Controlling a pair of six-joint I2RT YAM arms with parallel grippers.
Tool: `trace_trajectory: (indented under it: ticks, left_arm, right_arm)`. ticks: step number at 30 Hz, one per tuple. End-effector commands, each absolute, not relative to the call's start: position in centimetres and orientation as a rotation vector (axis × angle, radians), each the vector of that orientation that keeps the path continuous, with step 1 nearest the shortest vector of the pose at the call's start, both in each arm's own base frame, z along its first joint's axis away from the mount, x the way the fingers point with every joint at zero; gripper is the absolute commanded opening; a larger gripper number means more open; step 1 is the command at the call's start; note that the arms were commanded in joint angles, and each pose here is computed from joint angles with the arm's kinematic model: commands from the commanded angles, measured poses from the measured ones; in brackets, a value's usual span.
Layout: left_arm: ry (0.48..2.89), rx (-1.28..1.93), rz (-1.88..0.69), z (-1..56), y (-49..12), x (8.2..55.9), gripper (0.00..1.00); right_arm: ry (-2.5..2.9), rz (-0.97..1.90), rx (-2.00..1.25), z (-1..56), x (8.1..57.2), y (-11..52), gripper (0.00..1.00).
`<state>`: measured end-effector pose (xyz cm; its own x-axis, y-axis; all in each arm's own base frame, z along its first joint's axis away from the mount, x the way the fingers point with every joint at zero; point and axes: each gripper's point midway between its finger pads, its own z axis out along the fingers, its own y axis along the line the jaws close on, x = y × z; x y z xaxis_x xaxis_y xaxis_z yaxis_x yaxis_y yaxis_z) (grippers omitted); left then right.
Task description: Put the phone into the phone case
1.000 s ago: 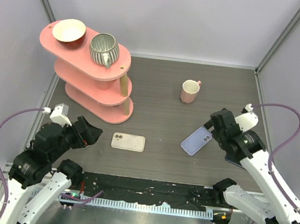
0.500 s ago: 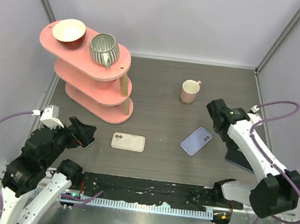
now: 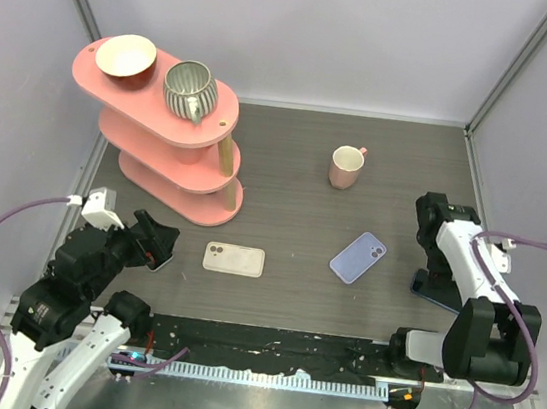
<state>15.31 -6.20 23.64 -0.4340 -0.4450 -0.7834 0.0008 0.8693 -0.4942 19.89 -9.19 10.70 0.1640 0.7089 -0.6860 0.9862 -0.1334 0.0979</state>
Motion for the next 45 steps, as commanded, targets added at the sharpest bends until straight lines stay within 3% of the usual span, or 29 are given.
trace_trajectory:
  ticks: [1, 11, 19, 45]
  left_arm:
    - [1.905, -0.304, -0.550, 24.8, -6.5, 15.8, 1.00]
    - [1.882, -0.313, -0.554, 25.0, -6.2, 15.5, 0.99]
    - [1.895, -0.311, -0.552, 24.8, -6.4, 15.7, 0.99]
    - [1.868, -0.312, -0.564, 25.0, -6.2, 15.3, 0.97]
  right_arm:
    - [1.328, -0.727, 2.093, 10.4, 18.2, -11.4, 0.97]
    - [1.132, -0.783, 2.225, 5.7, 15.8, -11.7, 0.96]
    - [1.239, -0.795, 2.155, 5.1, 18.9, -12.6, 0.98]
    - [1.525, -0.960, 2.210, 1.2, 19.2, -13.8, 1.00]
